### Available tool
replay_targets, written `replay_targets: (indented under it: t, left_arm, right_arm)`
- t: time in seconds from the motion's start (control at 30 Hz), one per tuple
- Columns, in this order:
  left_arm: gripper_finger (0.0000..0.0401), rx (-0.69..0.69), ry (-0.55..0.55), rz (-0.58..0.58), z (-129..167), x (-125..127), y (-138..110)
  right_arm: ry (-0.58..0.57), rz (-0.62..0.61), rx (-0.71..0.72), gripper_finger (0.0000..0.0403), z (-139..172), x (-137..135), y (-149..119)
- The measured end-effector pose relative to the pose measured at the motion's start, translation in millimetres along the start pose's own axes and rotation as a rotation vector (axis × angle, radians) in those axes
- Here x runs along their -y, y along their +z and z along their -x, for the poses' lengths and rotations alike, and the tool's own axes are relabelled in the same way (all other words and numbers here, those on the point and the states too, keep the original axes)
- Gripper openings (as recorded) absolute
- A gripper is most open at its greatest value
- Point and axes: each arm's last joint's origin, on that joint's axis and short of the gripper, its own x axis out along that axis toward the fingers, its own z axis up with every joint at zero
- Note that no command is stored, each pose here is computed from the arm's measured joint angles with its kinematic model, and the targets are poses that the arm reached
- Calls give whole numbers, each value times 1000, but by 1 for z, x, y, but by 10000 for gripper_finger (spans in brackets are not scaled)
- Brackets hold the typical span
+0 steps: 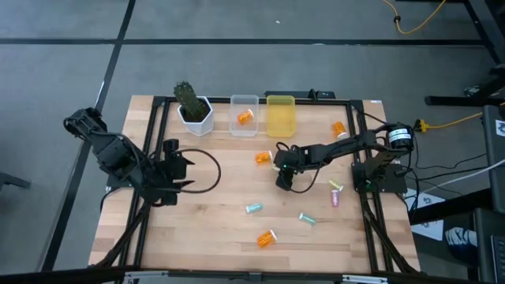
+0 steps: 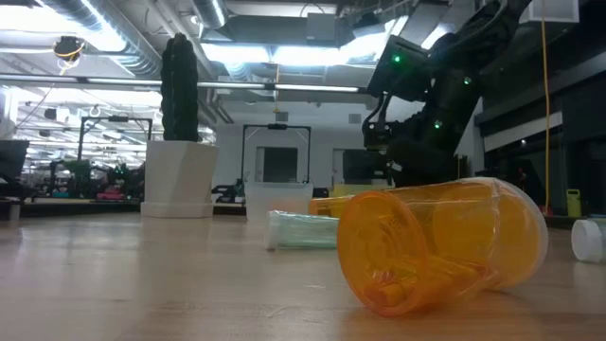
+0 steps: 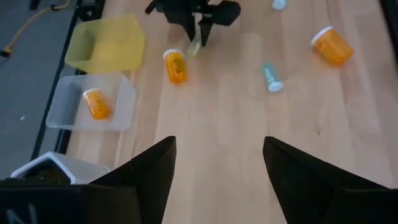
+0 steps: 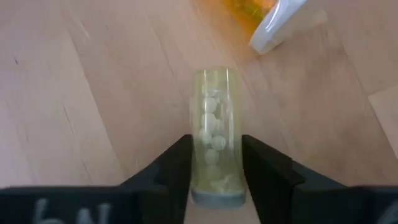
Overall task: Pick and place medicine bottles into bin by pill shape (circle, oval)
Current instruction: Put the left yellow pill bottle into the yellow bin
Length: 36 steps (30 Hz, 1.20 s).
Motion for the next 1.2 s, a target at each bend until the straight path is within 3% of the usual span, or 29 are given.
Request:
replay_targets:
  t: [0.13,0.3,0.6,0.73,0.97,1.2]
  left_arm:
    - [236,-13,36,-4,-8,3,-6]
    - [236,-1,76,5,-11,3,-7]
    - [236,28,117,82,-12,2,-7]
    - [236,34,122,96,-12,2,-7]
    - [236,37,123,97,-12,2,-6]
    - [236,40,124,99,-12,2,-6]
  right_arm:
    - [0,1,3,89,6,-1,6]
    - [-10,48,64,90,38,-3,33]
    - [-430,73,179,101,100,33,89]
    - [-402,-18,188,100,106,68,105]
    - [-294,-220,137,101,85,130,101]
    - [-242,-265,157,134,78,153,103]
